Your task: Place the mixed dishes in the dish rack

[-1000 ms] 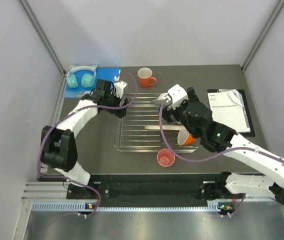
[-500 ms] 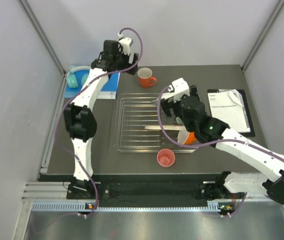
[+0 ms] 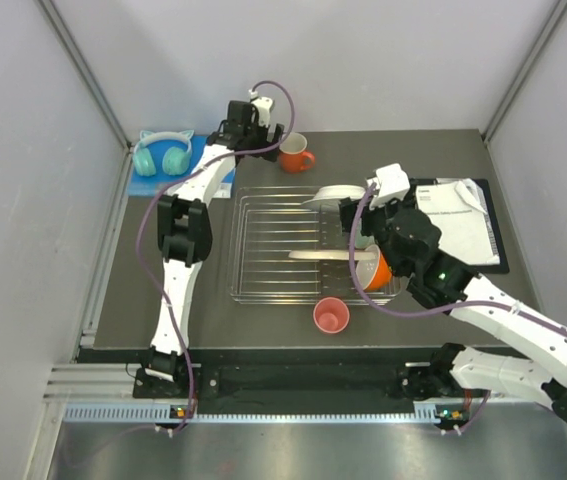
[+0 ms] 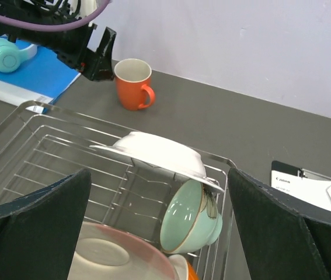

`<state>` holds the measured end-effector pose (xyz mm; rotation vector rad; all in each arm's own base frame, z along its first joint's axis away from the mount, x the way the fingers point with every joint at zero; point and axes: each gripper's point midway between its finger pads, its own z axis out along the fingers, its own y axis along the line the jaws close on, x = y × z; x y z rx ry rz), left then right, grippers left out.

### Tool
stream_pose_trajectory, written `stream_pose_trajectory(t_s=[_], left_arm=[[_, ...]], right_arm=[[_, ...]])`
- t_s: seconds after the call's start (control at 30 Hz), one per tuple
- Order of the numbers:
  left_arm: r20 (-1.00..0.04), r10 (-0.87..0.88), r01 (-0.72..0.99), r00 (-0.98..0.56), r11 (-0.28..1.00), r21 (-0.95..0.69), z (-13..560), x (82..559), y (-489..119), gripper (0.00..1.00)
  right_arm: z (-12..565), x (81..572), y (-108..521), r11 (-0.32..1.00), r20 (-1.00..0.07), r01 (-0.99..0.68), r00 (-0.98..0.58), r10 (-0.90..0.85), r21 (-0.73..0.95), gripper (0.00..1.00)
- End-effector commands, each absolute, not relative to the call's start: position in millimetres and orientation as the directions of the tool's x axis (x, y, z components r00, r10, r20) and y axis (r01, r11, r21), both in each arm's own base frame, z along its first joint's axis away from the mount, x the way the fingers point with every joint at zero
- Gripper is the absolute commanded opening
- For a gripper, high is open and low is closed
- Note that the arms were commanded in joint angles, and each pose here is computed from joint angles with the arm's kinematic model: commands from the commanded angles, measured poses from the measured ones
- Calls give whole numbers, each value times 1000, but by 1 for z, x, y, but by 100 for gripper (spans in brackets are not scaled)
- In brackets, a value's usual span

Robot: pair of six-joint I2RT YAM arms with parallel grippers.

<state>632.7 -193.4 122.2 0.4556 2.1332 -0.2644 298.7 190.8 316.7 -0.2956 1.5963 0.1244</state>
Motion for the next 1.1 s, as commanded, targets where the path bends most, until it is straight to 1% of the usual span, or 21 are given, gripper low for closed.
stream_pose_trajectory(t_s=[0.0, 0.1, 0.13, 0.17, 0.2, 0.23, 0.27, 0.5, 0.6, 0.7, 0.87, 0.9, 0.97, 1.0, 1.07], left_arm=[[-899, 173, 381, -403, 925, 7, 147, 659, -195, 99], [-914, 120, 396, -388, 917, -48, 165, 656, -199, 99], [-939, 93, 417, -332, 907, -58, 195, 653, -202, 99], [-929, 95, 465, -358, 881, -89, 182, 641, -207, 99], [-930, 58, 468, -362, 875, -128, 188, 635, -208, 99], [-938, 50, 487, -343, 863, -132, 204, 630, -210, 99], [-925, 57, 506, -375, 849, -153, 202, 624, -214, 99], [-928, 17, 559, -371, 803, -209, 219, 621, -230, 99], [-933, -27, 551, -360, 800, -236, 231, 623, -232, 99], [-930, -62, 540, -362, 799, -264, 228, 628, -235, 99], [-936, -78, 455, -342, 858, -238, 209, 645, -237, 99], [-936, -58, 439, -346, 872, -216, 196, 649, -237, 99], [-942, -29, 378, -333, 912, -162, 190, 658, -231, 97], [-937, -11, 352, -349, 925, -141, 174, 663, -229, 96], [-943, 22, 315, -332, 945, -89, 170, 670, -225, 96]], right_arm=[[343, 297, 192, 960, -999, -280, 45, -5, -17, 100], [338, 299, 196, 954, -999, -296, 39, -33, -43, 100], [333, 302, 198, 954, -998, -294, 29, -48, -55, 100], [331, 302, 199, 953, -998, -297, 24, -56, -60, 100], [325, 304, 201, 951, -998, -300, 13, -68, -69, 100], [321, 305, 202, 950, -997, -302, 6, -76, -74, 100], [318, 306, 204, 949, -997, -307, 2, -79, -76, 100], [303, 313, 205, 950, -996, -301, -28, -88, -76, 100], [295, 316, 204, 952, -995, -297, -46, -91, -73, 100], [289, 320, 204, 953, -995, -298, -67, -77, -53, 100], [289, 319, 205, 949, -995, -312, -63, -70, -47, 100], [292, 318, 205, 947, -996, -318, -56, -63, -42, 100], [293, 316, 206, 947, -998, -320, -64, -26, -4, 100], [296, 314, 203, 948, -998, -319, -58, -18, 1, 100], [299, 311, 202, 947, -999, -320, -53, -8, 10, 100]])
